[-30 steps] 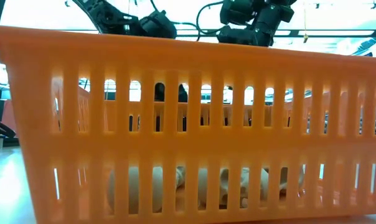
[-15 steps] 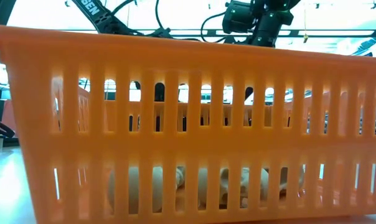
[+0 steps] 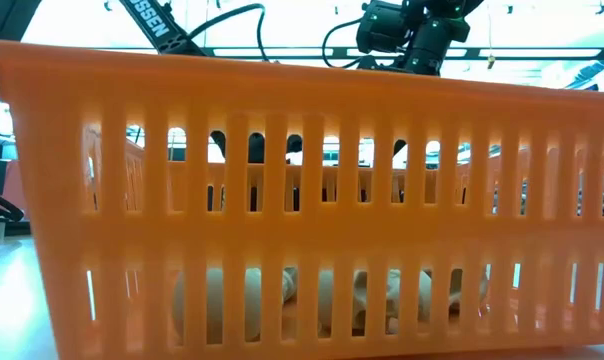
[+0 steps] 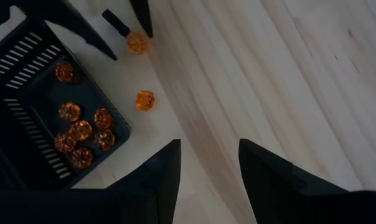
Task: Sort Halloween decoration
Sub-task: Put the orange pumpkin toy into the top black bin
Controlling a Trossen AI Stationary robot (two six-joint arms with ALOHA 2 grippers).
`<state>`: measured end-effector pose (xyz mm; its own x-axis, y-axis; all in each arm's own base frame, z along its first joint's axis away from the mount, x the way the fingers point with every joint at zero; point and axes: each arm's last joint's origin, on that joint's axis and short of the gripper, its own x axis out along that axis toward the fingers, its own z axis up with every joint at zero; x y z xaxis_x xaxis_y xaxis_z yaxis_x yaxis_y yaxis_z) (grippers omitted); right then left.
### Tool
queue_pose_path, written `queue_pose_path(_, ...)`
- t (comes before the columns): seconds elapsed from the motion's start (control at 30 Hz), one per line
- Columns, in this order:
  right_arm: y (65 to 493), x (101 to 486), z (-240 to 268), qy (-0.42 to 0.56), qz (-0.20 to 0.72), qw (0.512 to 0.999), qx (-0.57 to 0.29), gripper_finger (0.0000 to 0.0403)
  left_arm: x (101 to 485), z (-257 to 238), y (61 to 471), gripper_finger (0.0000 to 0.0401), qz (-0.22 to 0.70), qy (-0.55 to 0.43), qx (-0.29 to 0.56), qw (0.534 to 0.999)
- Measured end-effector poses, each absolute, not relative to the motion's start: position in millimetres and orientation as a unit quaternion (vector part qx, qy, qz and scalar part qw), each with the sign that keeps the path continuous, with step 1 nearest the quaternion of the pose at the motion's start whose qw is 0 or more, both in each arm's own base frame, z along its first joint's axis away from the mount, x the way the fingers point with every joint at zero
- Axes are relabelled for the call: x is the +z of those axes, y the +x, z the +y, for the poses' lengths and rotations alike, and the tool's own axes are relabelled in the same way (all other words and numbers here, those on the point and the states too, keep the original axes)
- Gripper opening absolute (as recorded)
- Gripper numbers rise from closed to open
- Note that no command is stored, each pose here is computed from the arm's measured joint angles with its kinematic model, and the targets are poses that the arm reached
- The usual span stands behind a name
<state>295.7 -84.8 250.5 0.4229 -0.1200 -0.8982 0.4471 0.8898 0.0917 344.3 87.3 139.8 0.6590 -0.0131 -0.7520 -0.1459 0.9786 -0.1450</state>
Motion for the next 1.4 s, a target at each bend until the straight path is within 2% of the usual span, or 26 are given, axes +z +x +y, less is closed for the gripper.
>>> queue_pose_path(0.47,296.2,250.7,-83.7,0.170,0.508,0.828,-0.164,0.0165,123.8,82.7,348.3,0.0214,0.431,-0.076,0.051,0.897)
queue_pose_path(0.93,296.5,250.7,-83.7,0.170,0.507,0.829,-0.163,0.0165,124.9,89.7,338.4,0.0145,0.467,-0.052,0.039,0.882)
queue_pose_path(1.4,298.0,251.5,-84.1,0.178,0.497,0.832,-0.167,0.0165,129.5,83.8,340.5,0.0142,0.450,-0.053,0.024,0.891)
